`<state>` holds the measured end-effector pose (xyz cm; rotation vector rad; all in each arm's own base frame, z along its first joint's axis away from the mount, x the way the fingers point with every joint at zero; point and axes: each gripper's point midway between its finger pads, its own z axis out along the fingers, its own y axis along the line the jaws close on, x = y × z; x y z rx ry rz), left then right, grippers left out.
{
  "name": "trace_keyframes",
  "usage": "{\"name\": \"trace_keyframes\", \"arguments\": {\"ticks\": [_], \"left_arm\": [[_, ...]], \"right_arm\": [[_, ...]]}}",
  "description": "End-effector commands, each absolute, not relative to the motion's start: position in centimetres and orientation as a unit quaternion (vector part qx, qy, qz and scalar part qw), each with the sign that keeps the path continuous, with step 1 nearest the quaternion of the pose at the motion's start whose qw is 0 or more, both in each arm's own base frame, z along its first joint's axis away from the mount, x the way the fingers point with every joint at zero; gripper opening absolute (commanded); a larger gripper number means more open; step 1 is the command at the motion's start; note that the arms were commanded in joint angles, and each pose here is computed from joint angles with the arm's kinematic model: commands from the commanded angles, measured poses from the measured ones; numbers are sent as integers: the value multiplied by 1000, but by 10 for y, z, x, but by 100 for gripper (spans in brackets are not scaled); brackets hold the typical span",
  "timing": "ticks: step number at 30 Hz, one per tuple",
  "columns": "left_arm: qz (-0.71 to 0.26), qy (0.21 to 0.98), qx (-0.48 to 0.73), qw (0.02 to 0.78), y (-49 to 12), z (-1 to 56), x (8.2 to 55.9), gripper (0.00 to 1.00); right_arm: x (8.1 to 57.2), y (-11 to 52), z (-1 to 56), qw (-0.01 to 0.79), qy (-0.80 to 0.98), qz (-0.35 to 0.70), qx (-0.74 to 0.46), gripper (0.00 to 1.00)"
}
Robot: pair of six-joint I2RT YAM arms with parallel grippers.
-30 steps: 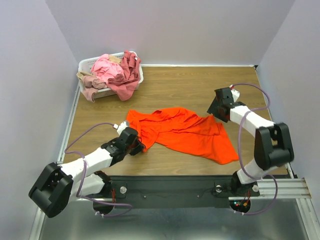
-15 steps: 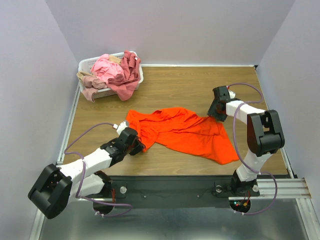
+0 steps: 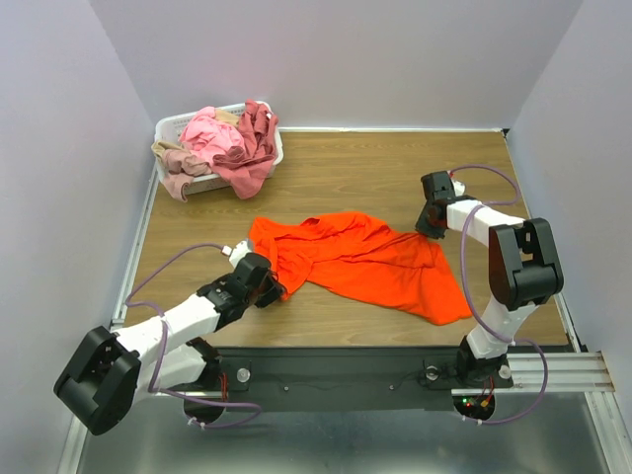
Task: Fold and stack the t-shirts
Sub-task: Flatten the tshirt out
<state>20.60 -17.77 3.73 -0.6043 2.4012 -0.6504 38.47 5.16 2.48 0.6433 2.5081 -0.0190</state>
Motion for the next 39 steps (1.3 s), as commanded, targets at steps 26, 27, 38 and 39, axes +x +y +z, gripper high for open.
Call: {"name": "trace_keyframes", "arguments": {"ticks": [26,27,38,39], "left_arm": [[-424,673,-163,584,-139,420,205,0],[-433,662,-157,592,-137,436,200,0],[-539,502,-51,674,-99,616,105,0],[-544,497,-37,675,-100,622,99,0]], "right_arm": [[312,48,432,666,706,171,168,0],[301,47,456,683,688,181,163,0],[185,45,592,774,573,250,106,0],[170,45,603,781,559,261,99,0]]}}
